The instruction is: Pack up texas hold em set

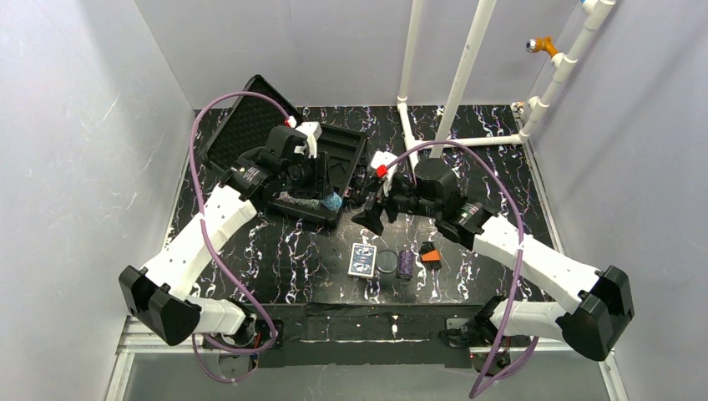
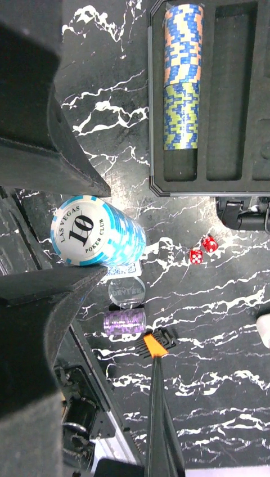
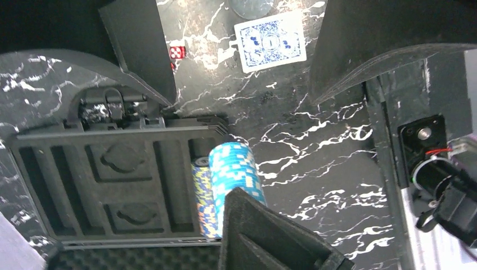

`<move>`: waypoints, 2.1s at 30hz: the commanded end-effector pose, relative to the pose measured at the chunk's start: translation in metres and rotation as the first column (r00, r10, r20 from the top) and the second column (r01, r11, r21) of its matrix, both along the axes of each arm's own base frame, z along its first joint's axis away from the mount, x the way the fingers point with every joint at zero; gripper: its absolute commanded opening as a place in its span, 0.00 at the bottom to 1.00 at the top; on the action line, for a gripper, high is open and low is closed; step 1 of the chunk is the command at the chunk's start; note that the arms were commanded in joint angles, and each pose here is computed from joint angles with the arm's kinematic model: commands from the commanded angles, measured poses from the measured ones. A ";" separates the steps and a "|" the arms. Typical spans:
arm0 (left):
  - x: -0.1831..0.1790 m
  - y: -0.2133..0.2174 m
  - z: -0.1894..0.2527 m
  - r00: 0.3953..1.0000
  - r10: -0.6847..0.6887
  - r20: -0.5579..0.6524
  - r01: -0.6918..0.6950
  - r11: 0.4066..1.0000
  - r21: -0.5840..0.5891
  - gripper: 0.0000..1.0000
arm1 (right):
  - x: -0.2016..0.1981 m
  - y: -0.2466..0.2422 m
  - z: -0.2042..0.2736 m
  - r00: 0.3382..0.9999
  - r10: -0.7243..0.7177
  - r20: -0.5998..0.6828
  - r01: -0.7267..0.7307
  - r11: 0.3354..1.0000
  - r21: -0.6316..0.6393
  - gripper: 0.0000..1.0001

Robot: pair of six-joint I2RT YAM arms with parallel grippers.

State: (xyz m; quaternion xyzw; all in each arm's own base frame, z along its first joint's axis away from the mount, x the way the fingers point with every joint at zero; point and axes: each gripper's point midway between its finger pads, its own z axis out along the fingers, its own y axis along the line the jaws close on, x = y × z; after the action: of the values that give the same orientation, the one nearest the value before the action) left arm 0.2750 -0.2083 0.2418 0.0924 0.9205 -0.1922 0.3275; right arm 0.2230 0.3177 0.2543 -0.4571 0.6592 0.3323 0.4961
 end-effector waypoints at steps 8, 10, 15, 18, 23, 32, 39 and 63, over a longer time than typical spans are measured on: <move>-0.022 -0.004 0.033 0.999 -0.021 0.039 0.027 0.989 -0.148 0.00 | -0.002 0.043 0.043 0.968 0.198 0.156 -0.219 0.967 0.133 0.83; -0.022 -0.004 0.033 0.999 -0.019 0.039 0.025 0.988 -0.155 0.00 | -0.001 0.049 0.041 0.966 0.213 0.146 -0.232 0.964 0.128 0.81; -0.025 -0.003 0.036 0.999 -0.014 0.044 0.021 0.985 -0.170 0.00 | 0.001 0.059 0.037 0.964 0.227 0.137 -0.244 0.962 0.120 0.78; -0.026 -0.004 0.039 0.999 -0.010 0.050 0.019 0.983 -0.182 0.00 | 0.001 0.064 0.036 0.963 0.235 0.132 -0.251 0.960 0.120 0.75; -0.026 -0.005 0.040 0.999 -0.006 0.049 0.016 0.980 -0.198 0.00 | 0.001 0.072 0.035 0.964 0.239 0.116 -0.253 0.959 0.128 0.70; -0.028 -0.006 0.044 0.998 -0.001 0.056 0.013 0.975 -0.223 0.00 | 0.002 0.079 0.033 0.963 0.245 0.109 -0.258 0.958 0.127 0.63; -0.029 -0.005 0.048 0.997 0.009 0.074 0.009 0.971 -0.238 0.00 | 0.004 0.082 0.028 0.966 0.237 0.105 -0.249 0.961 0.117 0.67; -0.032 0.005 0.054 0.994 0.043 0.096 -0.020 0.972 -0.235 0.09 | 0.001 0.088 0.038 0.963 0.248 0.104 -0.259 0.959 0.113 0.17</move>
State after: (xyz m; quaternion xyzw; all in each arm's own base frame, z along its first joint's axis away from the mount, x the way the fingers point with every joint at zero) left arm 0.2426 -0.2079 0.2780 0.0575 0.8912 -0.2780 0.3537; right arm 0.2207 0.3983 0.2550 -0.5241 0.5800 0.4095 0.4703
